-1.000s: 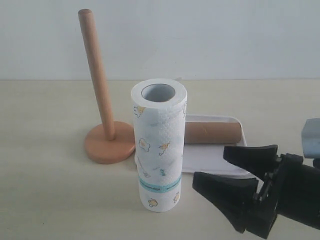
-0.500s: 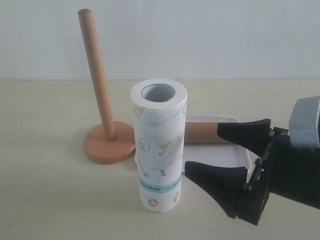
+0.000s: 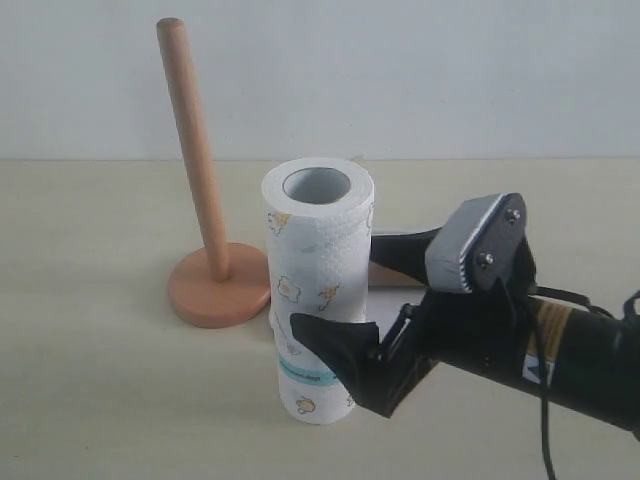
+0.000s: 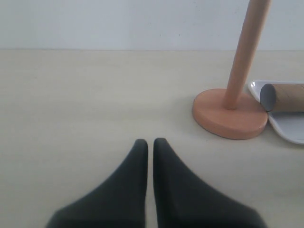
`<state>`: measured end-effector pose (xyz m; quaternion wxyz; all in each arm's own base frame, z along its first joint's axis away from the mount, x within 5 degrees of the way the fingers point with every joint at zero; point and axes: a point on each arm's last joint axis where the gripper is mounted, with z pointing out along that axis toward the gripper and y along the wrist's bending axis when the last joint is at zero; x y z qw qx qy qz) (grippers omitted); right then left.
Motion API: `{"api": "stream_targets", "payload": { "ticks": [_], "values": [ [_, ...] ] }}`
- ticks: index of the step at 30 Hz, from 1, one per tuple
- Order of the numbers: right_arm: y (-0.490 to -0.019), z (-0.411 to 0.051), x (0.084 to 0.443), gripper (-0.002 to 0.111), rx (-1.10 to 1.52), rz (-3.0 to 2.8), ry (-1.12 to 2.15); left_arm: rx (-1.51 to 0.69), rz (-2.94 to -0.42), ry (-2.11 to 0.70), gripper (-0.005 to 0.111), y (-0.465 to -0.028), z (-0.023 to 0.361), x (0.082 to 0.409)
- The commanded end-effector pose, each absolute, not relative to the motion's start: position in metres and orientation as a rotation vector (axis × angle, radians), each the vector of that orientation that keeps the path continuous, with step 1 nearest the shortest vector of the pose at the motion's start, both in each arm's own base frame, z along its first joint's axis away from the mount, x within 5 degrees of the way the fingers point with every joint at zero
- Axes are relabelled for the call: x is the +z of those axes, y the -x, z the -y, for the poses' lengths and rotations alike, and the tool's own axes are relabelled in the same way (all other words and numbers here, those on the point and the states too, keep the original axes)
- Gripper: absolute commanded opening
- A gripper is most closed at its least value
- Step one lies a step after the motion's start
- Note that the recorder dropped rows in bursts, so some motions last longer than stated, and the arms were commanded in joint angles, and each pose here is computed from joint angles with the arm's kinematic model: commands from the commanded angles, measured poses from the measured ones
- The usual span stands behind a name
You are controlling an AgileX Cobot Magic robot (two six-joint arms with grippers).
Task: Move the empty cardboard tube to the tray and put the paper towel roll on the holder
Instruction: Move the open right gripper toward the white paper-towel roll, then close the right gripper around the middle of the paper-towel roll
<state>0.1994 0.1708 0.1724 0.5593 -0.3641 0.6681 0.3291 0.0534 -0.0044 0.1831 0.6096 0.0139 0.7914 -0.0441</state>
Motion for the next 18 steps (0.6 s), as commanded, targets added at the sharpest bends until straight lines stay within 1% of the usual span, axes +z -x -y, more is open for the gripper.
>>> {"api": "stream_targets", "payload": {
  "ticks": [1,6,13,15,16,18],
  "values": [
    [-0.213,-0.183,0.164,0.101,0.803,-1.598,0.857,-0.090,-1.828,-0.038,0.004,-0.053,0.004,0.182],
    [-0.226,-0.192,0.149,0.101,0.838,-1.652,0.838,-0.090,-1.826,-0.038,0.004,-0.053,0.004,0.182],
    [-0.233,-0.197,0.146,0.101,0.849,-1.661,0.844,-0.090,-1.826,-0.038,0.004,-0.053,0.004,0.182],
    [-0.233,-0.197,0.147,0.093,0.847,-1.658,0.845,-0.090,-1.826,-0.038,0.004,-0.053,0.004,0.182],
    [-0.233,-0.197,0.147,0.083,0.847,-1.658,0.846,-0.090,-1.826,-0.038,0.004,-0.053,0.004,0.182],
    [-0.234,-0.197,0.146,0.060,0.844,-1.671,0.838,-0.090,-1.824,-0.038,0.004,-0.053,0.004,0.183]
  ]
}}
